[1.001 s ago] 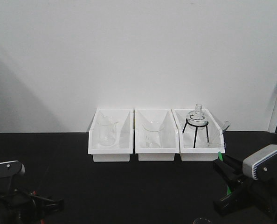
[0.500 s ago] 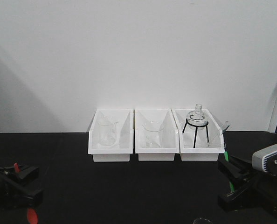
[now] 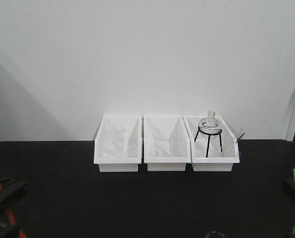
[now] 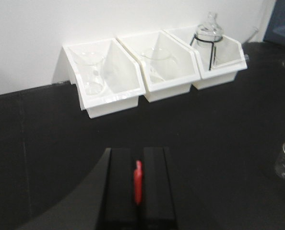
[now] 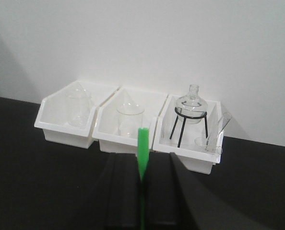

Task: Sort red and green spoons into left cabinet
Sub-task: 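Close the left gripper on the red spoon and lift it out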

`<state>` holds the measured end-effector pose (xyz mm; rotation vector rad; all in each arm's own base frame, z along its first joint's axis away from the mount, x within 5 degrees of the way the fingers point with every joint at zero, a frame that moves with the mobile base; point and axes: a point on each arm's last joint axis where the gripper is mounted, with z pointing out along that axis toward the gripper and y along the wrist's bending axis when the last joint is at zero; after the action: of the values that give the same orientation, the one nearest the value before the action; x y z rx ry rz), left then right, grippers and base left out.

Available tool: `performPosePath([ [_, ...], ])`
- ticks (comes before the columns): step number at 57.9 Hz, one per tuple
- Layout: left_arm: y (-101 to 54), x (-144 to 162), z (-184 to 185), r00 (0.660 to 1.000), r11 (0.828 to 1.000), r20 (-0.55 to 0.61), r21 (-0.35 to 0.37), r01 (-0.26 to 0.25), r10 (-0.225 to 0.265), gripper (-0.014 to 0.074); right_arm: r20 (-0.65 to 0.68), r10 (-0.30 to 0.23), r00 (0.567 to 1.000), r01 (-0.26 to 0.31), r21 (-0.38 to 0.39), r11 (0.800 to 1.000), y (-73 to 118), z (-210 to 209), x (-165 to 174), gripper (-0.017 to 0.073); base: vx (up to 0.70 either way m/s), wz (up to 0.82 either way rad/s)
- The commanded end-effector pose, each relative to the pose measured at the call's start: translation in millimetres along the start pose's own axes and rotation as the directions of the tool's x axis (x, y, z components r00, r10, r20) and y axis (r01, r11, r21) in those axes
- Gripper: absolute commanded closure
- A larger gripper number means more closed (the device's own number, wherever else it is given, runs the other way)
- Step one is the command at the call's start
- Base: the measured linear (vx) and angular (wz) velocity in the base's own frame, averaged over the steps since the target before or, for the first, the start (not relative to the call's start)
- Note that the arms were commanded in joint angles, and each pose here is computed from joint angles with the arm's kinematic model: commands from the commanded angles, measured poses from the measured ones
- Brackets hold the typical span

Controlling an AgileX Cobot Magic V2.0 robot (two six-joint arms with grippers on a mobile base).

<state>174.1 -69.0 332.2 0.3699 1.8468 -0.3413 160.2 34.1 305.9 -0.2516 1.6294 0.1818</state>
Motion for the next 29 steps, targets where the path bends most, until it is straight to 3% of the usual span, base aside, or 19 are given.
performPosePath([
  [1,0.0,-7.3,-13.8,0.996,1.0,0.092,-0.021,0.008,-0.006,0.0594,0.108,0.008,0.994,-0.004,-0.036,0.999,6.1,-22.7,-11.3,0.0564,0.0,0.0],
  [11,0.2,12.8,-29.7,0.992,0.999,0.124,-0.039,0.026,-0.021,0.0594,0.138,0.009,0.99,-0.005,-0.033,0.999,9.8,-47.3,-2.5,0.0564,0.0,0.0],
  [24,1.7,15.6,-38.1,0.984,0.998,0.179,-0.063,0.029,-0.017,0.0594,0.149,-0.071,0.986,0.079,-0.047,0.996,13.3,-54.1,0.3,0.0564,0.0,0.0],
  [29,1.0,16.8,-37.8,0.986,0.998,0.165,-0.055,0.027,-0.018,0.0594,0.152,-0.071,0.986,0.08,-0.053,0.995,13.8,-54.1,0.1,0.0564,0.0,0.0],
])
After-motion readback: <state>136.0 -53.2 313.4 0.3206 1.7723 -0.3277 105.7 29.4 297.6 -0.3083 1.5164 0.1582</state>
